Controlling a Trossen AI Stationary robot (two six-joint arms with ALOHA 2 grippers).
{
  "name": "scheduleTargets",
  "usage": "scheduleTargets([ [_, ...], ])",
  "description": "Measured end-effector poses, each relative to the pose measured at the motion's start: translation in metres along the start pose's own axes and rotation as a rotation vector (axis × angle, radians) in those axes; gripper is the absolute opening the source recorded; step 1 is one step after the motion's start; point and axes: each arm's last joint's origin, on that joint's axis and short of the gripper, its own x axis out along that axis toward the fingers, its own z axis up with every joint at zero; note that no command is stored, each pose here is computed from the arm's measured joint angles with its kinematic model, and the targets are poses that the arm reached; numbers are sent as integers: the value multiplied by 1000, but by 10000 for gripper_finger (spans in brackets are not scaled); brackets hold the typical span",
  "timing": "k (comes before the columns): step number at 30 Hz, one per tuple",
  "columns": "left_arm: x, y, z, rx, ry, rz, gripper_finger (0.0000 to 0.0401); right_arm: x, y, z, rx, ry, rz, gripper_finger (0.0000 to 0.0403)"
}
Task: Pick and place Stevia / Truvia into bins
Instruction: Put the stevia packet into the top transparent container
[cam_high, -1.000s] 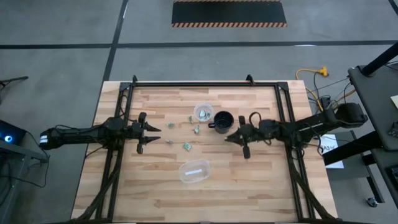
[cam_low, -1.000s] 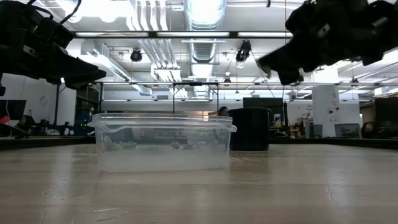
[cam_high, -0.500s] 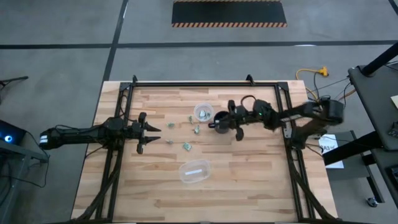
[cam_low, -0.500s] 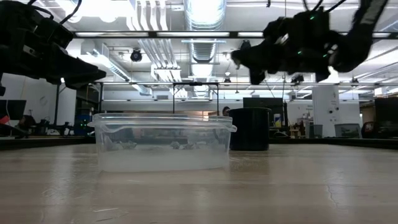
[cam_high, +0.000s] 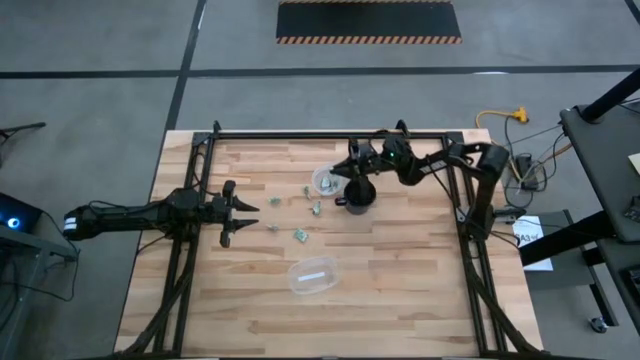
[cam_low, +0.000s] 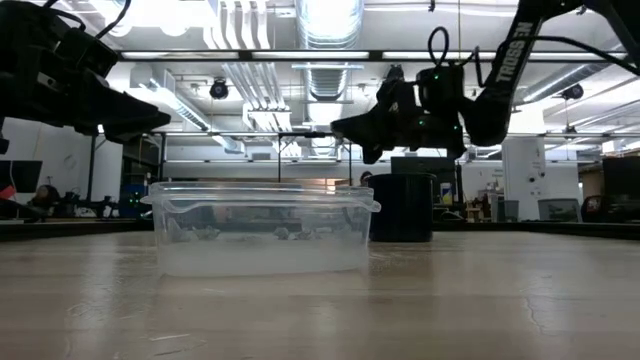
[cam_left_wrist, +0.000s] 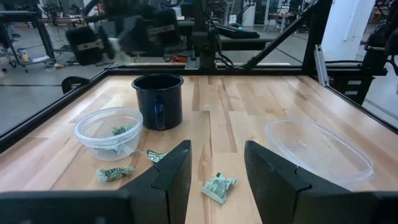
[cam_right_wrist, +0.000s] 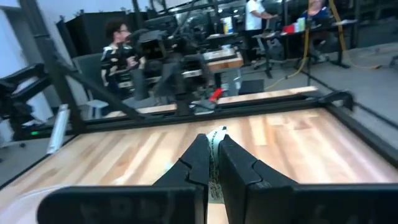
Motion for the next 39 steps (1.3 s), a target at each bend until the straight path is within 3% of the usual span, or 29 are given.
scheduleTargets([
  [7, 0, 0, 0, 0, -1, 0, 132, 4, -18, -5, -10, -7, -83, 12],
  [17, 0, 0, 0, 0, 0, 0, 132, 23, -36, -12, 45, -12, -81, 13],
  [39, 0, 0, 0, 0, 0, 0, 132, 18, -28, -3, 106, 26, -59, 13],
])
